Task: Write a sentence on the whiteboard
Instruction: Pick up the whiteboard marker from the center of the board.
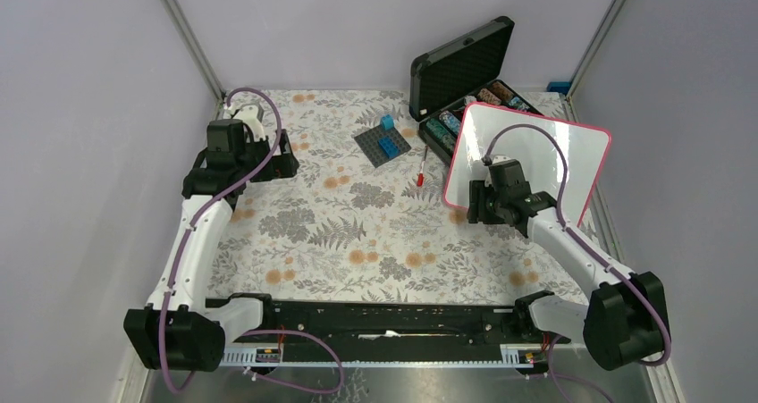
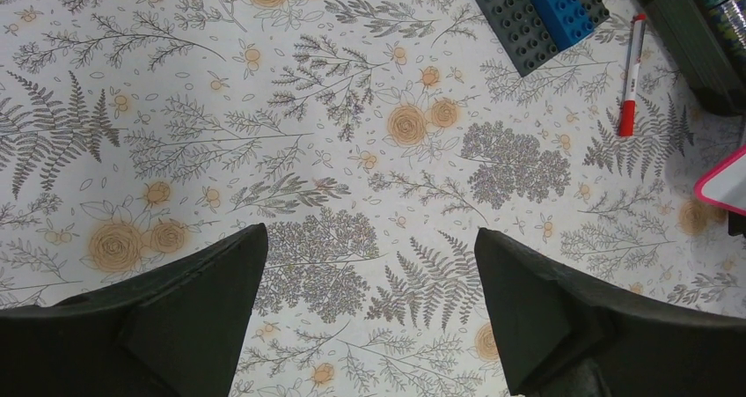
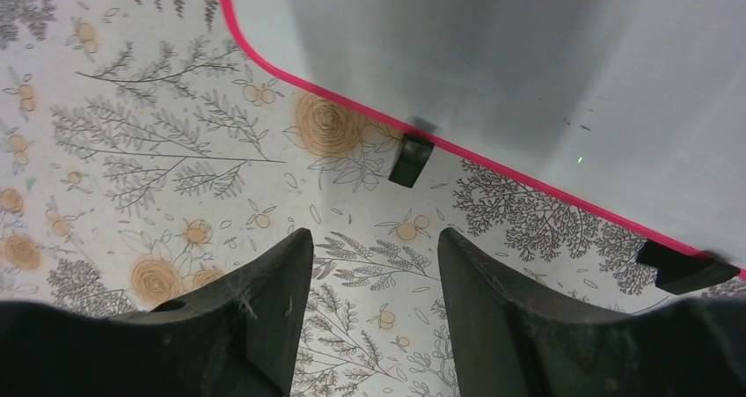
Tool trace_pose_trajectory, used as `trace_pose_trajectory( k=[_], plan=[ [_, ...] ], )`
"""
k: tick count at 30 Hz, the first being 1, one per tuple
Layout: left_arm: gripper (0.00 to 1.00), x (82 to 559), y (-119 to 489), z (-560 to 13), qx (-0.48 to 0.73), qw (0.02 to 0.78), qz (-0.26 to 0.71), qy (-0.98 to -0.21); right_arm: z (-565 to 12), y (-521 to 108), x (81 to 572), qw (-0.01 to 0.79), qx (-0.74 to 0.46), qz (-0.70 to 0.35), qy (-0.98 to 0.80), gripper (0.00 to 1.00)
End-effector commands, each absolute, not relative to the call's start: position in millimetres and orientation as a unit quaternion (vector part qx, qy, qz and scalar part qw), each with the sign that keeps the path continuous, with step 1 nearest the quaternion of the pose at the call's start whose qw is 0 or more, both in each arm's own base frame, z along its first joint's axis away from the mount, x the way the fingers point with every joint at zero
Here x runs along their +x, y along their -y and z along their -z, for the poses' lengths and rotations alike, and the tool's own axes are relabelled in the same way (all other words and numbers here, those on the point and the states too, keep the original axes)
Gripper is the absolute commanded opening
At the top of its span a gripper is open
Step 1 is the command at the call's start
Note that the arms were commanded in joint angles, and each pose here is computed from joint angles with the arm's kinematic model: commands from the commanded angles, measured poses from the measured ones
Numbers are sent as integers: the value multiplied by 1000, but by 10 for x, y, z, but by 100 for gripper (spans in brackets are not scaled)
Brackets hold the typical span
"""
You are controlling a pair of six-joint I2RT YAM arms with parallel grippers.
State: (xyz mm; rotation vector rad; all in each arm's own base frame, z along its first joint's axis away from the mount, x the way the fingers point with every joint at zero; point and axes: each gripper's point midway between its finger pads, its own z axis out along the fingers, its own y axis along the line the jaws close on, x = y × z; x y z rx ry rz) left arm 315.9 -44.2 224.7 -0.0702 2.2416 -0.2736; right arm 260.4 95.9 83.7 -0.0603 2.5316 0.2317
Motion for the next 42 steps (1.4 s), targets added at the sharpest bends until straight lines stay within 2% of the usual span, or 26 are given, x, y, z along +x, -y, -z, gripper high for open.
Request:
trace_pose_trajectory(
  k=[1, 11, 17, 24, 30, 38, 40, 42],
  plan=[
    [99, 3274, 427, -2477, -40, 471, 110, -875, -735, -892, 2693, 309, 19, -64, -949, 59],
    [99, 3328, 452, -2412, -34, 462, 113, -879, -585, -911, 2798, 314, 45, -64, -946, 51],
    [99, 3379, 521, -2354, -23, 456, 114, -882, -480, -914, 2879, 312, 50, -57, -947, 50],
    [99, 3443, 887, -2228, 19, 436, 142, -889, -414, -929, 2963, 300, 68, -49, -950, 48],
    [99, 3570, 1674, -2086, 96, 418, 211, -878, -307, -911, 2976, 277, 77, -35, -957, 36],
    [98, 3973, 2795, -1781, 136, 435, 212, -865, -305, -896, 2973, 277, 81, -31, -957, 10],
    [95, 4111, 3021, -1706, 130, 433, 216, -865, -307, -885, 2973, 278, 83, -28, -957, 2],
    [92, 4208, 3236, -1611, 135, 433, 215, -865, -309, -872, 2970, 279, 85, -25, -956, 0]
  ],
)
